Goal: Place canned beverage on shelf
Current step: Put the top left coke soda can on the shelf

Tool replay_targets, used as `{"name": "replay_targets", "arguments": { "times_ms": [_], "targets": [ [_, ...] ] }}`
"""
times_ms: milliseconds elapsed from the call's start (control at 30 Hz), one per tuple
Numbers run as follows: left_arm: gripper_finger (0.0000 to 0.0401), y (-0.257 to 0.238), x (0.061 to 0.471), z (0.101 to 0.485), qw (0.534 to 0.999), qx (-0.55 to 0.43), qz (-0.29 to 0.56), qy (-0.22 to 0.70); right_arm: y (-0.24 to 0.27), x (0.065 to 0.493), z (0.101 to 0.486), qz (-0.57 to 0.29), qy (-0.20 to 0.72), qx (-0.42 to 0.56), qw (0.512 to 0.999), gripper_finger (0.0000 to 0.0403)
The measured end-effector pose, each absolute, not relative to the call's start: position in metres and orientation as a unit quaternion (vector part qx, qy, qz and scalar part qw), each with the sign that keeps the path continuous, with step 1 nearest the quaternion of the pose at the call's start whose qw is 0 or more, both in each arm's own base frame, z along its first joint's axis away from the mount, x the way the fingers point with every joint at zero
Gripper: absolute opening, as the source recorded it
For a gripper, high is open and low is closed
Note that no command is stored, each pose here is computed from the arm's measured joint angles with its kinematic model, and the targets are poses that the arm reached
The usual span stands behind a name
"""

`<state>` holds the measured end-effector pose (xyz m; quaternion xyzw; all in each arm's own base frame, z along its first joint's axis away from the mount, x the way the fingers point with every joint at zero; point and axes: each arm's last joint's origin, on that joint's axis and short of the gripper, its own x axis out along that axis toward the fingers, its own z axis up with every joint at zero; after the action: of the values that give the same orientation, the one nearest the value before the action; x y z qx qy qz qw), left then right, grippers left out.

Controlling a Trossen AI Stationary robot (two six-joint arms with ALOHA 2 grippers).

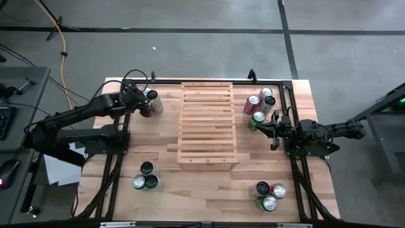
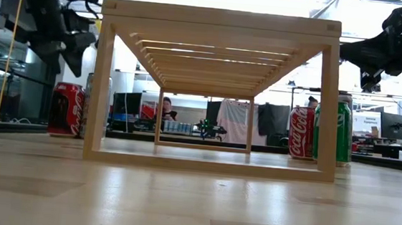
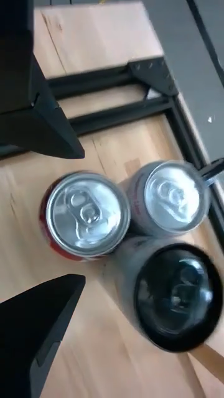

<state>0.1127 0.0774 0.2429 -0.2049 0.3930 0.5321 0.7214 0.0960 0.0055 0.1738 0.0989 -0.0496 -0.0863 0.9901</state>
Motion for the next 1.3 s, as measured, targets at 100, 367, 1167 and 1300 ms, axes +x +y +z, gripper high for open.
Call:
{"name": "replay_targets", "arguments": {
  "times_ms": [100, 367, 1167, 1300],
  "targets": [
    [0.0310, 0.078, 0.113, 0.232, 0.720, -0.204, 0.527, 0.401, 0.006, 0.096, 0.174, -0.086, -0.049, 0.098, 0.990, 0.0000],
    [0.0310, 0.082, 0.119, 0.223, 0.734, -0.198, 0.537, 0.367, 0.005, 0.096, 0.174, -0.096, -0.050, 0.098, 0.989, 0.0000],
    [0.0310, 0.094, 0.139, 0.207, 0.714, -0.190, 0.553, 0.386, 0.005, 0.096, 0.174, -0.103, -0.051, 0.099, 0.988, 0.0000],
    [0.0310, 0.095, 0.141, 0.206, 0.712, -0.190, 0.552, 0.391, 0.005, 0.096, 0.174, -0.103, -0.051, 0.102, 0.988, 0.0000]
  ]
}}
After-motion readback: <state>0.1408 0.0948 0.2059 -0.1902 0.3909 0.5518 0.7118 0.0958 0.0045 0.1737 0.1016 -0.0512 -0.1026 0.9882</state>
